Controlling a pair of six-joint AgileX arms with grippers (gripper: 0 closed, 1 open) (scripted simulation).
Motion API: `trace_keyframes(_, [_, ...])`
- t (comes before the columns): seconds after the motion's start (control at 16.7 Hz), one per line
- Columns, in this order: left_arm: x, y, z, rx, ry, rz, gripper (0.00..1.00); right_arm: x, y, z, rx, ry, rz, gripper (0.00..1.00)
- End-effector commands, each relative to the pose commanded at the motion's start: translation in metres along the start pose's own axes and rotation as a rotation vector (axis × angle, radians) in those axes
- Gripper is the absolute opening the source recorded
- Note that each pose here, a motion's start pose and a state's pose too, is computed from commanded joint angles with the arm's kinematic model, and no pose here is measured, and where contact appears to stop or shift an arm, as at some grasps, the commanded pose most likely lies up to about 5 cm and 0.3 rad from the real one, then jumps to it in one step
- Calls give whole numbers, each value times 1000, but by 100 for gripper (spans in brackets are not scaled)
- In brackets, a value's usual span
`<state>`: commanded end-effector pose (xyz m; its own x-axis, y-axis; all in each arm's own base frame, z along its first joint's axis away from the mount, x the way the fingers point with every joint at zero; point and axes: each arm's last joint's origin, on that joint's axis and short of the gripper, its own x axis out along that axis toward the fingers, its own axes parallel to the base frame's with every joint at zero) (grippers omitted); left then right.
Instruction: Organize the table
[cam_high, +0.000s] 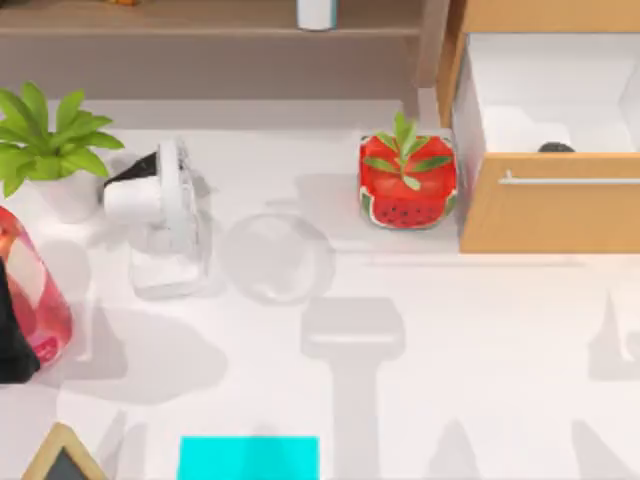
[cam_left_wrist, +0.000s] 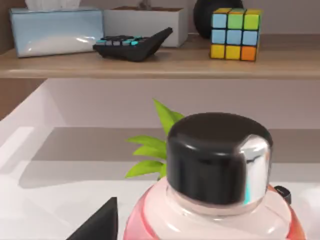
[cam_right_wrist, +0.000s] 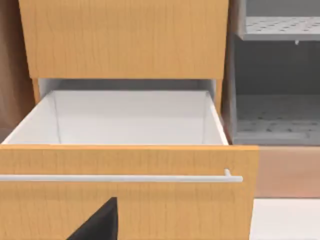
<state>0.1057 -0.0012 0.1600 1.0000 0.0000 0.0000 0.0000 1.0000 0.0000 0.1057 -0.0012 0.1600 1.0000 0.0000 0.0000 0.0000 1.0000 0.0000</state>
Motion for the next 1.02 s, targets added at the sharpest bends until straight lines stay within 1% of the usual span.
trace_keyframes(0.18, [0, 0, 0, 0, 0, 0, 100, 0, 0, 2, 1, 8, -2, 100])
trace_keyframes(0.3, [0, 0, 0, 0, 0, 0, 100, 1, 0, 11, 3, 43, -12, 100])
trace_keyframes(0.42, [0, 0, 0, 0, 0, 0, 100, 3, 0, 28, 7, 100, -26, 100])
trace_keyframes(0.6, [0, 0, 0, 0, 0, 0, 100, 13, 1, 67, 16, 219, -47, 100])
trace_keyframes(0.78, [0, 0, 0, 0, 0, 0, 100, 40, 4, 111, 21, 378, -63, 100])
trace_keyframes(0.9, [0, 0, 0, 0, 0, 0, 100, 70, 8, 136, 20, 510, -68, 100])
trace_keyframes(1.02, [0, 0, 0, 0, 0, 0, 100, 109, 15, 152, 15, 655, -71, 100])
